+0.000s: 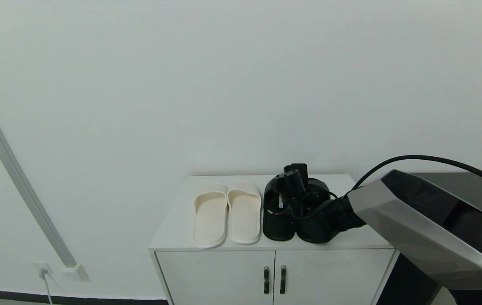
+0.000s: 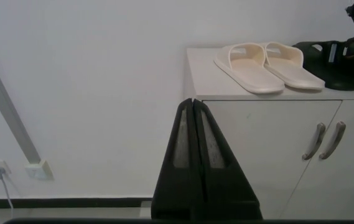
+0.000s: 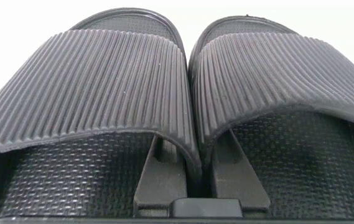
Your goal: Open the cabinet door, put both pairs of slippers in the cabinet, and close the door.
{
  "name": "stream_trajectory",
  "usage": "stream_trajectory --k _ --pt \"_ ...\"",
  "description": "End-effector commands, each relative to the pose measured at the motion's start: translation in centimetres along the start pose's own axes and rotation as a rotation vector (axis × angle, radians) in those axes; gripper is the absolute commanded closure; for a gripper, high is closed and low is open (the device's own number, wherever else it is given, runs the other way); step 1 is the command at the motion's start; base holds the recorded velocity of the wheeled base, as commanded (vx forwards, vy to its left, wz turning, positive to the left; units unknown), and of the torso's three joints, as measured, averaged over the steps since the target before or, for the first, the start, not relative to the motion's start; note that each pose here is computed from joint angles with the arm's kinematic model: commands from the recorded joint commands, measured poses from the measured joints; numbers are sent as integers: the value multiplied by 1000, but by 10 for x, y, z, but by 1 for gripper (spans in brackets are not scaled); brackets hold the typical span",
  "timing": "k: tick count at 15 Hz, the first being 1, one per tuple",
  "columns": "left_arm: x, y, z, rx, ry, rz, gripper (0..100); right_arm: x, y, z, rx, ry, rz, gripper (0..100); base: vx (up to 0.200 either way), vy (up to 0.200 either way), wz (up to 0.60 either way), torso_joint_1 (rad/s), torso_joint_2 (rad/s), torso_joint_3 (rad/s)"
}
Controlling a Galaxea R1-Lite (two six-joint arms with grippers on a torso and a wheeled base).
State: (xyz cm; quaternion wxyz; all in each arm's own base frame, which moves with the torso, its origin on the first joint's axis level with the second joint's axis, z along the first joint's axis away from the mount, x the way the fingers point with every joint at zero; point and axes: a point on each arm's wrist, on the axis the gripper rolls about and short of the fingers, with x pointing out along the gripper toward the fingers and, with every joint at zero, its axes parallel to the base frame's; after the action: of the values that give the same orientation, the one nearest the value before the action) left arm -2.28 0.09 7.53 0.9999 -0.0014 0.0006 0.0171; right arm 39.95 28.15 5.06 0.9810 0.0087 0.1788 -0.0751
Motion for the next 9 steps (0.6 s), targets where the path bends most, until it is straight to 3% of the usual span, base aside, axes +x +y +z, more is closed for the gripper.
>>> stream_trajectory --k 1,6,9 --pt "0 0 0 0 2 -1 100 -4 -2 7 6 -7 1 100 0 0 0 0 0 0" --pt "0 0 0 0 0 -1 100 -46 -22 49 6 -47 26 100 0 0 0 0 0 0" --pt "0 0 0 0 0 -1 100 -88 -40 59 -13 -26 113 100 0 0 0 0 0 0"
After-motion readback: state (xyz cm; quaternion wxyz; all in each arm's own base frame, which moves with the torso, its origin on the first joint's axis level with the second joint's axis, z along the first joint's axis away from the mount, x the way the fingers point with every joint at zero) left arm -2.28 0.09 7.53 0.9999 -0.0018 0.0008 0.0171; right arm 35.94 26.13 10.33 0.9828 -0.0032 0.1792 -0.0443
